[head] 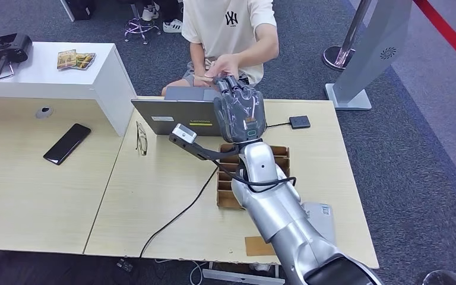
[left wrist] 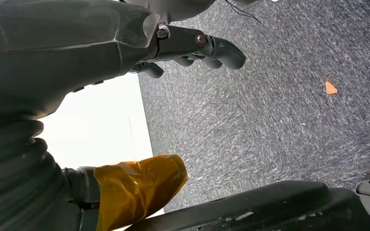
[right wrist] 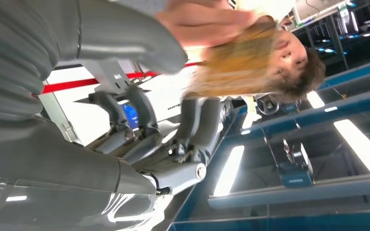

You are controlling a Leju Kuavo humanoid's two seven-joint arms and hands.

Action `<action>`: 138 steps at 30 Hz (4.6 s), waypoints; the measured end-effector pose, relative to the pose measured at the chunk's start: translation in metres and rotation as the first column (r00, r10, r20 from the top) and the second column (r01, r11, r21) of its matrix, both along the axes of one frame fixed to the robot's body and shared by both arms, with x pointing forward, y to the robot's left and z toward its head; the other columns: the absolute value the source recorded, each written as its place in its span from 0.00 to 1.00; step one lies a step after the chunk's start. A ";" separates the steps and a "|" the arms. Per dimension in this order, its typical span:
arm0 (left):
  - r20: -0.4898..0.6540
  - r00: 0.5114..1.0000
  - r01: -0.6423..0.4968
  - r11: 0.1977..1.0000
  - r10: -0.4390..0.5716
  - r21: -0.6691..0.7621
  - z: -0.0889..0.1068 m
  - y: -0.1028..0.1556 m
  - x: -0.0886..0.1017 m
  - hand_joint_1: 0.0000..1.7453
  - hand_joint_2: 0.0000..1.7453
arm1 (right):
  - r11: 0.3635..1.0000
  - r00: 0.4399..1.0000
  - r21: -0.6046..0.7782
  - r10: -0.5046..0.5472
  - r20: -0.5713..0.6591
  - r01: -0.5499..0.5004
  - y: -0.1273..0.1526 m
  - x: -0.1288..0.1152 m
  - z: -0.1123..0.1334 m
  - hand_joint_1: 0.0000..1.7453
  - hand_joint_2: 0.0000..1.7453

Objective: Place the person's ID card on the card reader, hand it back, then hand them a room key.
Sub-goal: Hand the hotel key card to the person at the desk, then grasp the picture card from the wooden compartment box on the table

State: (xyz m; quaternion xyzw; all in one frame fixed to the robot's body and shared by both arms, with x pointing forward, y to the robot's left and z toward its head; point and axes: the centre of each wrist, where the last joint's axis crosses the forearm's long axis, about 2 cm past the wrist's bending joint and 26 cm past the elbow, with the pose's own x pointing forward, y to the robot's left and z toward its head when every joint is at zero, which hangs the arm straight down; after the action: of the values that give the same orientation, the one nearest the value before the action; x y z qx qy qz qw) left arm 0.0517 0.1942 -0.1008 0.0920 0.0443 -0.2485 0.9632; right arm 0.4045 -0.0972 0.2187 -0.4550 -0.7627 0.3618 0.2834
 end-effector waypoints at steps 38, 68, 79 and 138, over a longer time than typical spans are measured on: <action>-0.015 0.984 -0.178 0.981 0.180 0.071 0.000 0.002 -0.006 0.00 1.00 | 0.559 0.948 0.806 0.317 0.012 -0.197 -0.010 -0.055 -0.023 0.00 1.00; -0.026 0.974 -0.224 0.972 0.227 0.071 -0.001 0.002 -0.010 0.00 1.00 | 0.909 0.971 0.394 0.203 -0.129 -0.137 -0.022 -0.094 -0.089 0.76 1.00; -0.026 0.975 -0.218 0.973 0.220 0.071 -0.001 0.002 -0.010 0.00 1.00 | 0.973 0.981 0.227 0.078 -0.178 -0.036 -0.038 -0.086 -0.101 0.44 1.00; -0.029 0.979 -0.200 0.978 0.203 0.066 -0.001 0.002 -0.010 0.00 1.00 | 0.967 0.930 0.137 -0.159 -0.331 0.215 -0.096 -0.081 -0.139 0.58 1.00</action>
State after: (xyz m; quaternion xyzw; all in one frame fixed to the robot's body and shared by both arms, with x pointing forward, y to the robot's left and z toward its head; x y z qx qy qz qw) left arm 0.0420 0.1959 -0.1018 0.1127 0.0780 -0.1497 0.9792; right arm 0.3236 -0.1932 0.0794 -0.4356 -0.6884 0.3346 0.4737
